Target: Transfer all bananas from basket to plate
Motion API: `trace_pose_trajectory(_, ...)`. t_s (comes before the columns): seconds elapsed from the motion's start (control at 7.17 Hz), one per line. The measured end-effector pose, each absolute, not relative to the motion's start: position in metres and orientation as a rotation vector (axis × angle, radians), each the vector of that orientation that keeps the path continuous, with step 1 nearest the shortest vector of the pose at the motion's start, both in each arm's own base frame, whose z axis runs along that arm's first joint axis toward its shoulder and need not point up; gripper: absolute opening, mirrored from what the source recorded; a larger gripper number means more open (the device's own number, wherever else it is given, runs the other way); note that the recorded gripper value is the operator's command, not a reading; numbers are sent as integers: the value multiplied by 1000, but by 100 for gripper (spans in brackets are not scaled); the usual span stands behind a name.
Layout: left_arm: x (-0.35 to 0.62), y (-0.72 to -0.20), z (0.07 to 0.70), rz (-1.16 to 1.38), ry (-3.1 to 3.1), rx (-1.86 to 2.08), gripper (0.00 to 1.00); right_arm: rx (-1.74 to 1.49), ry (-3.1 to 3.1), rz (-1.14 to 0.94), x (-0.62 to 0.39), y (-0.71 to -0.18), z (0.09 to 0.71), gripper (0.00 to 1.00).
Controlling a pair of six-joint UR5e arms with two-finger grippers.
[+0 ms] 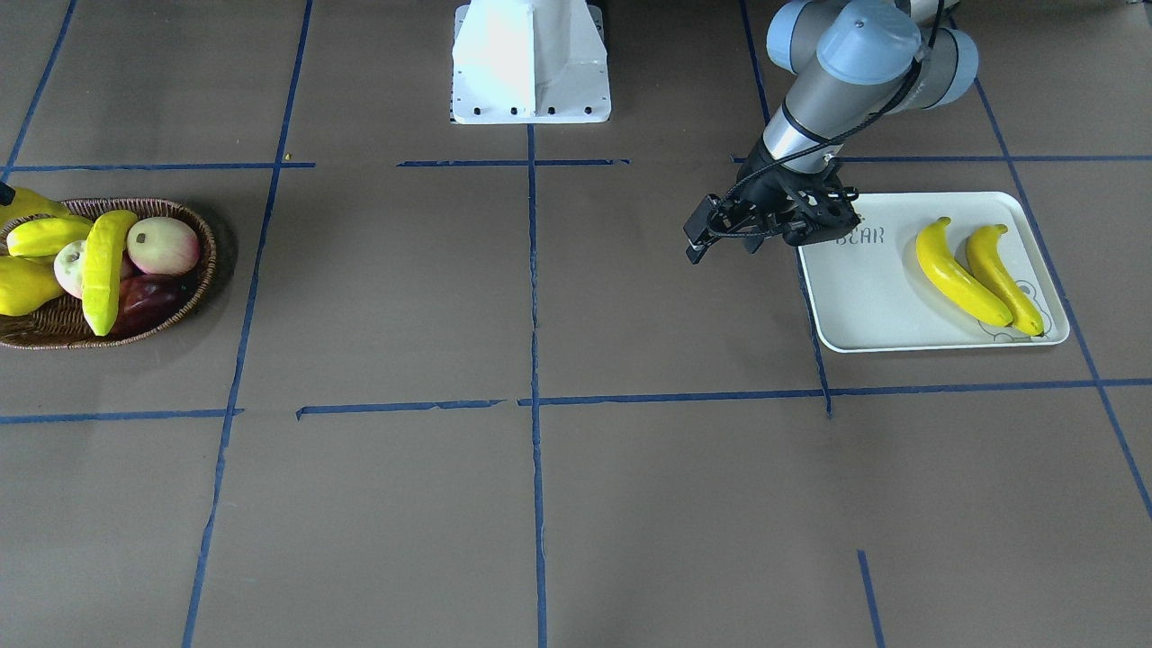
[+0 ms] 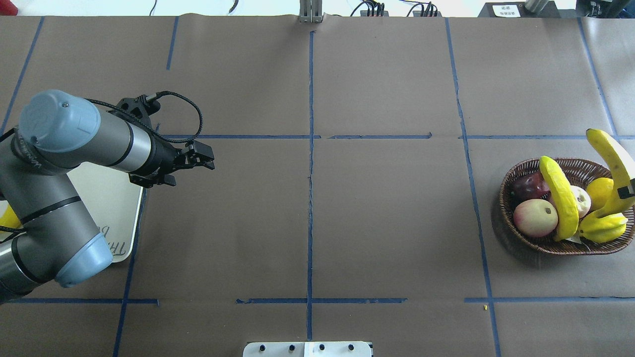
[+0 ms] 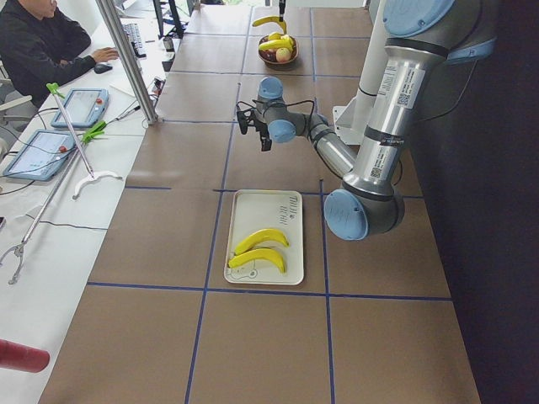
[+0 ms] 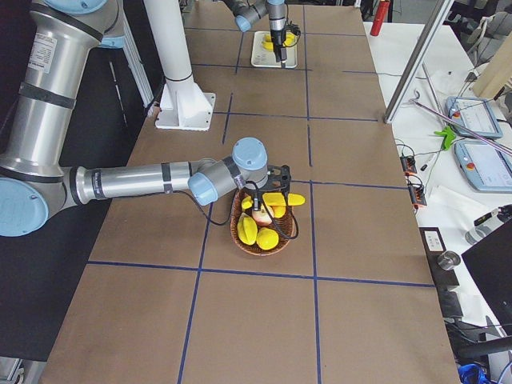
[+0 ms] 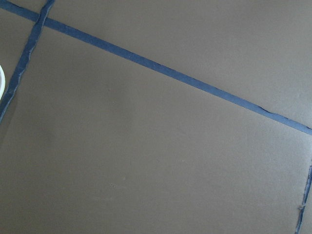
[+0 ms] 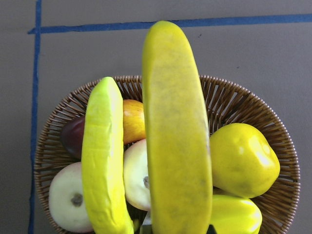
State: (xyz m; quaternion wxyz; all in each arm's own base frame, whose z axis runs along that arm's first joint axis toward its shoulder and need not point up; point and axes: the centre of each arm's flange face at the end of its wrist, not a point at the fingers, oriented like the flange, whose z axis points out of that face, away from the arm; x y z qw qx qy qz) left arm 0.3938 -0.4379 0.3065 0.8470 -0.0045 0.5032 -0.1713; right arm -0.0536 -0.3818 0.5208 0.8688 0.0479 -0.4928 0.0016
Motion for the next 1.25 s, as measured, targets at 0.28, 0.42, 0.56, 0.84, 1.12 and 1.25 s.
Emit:
trace_pose_trajectory(0.28,396,-438,296,-375,1080,-19,99,129,-1116,0,-67,-410,468,0)
trace_pose_trajectory(0.42,399,-439,282,-390,1105,-30,99,105,-1155,24,-98,-432,429,0)
trace_pose_trajectory(0.56,404,-440,260,-418,1142,-45,99,79,-1188,50,-139,-451,384,0)
trace_pose_trajectory(0.84,406,-440,211,-469,1265,-71,99,62,-1241,65,-210,-461,309,0)
trace_pose_trajectory(1.12,399,-433,186,-445,1459,-54,99,121,-1290,19,-274,-441,263,0)
trace_pose_trajectory(1.25,398,-431,176,-436,1514,-53,99,149,-1319,15,-305,-423,243,0)
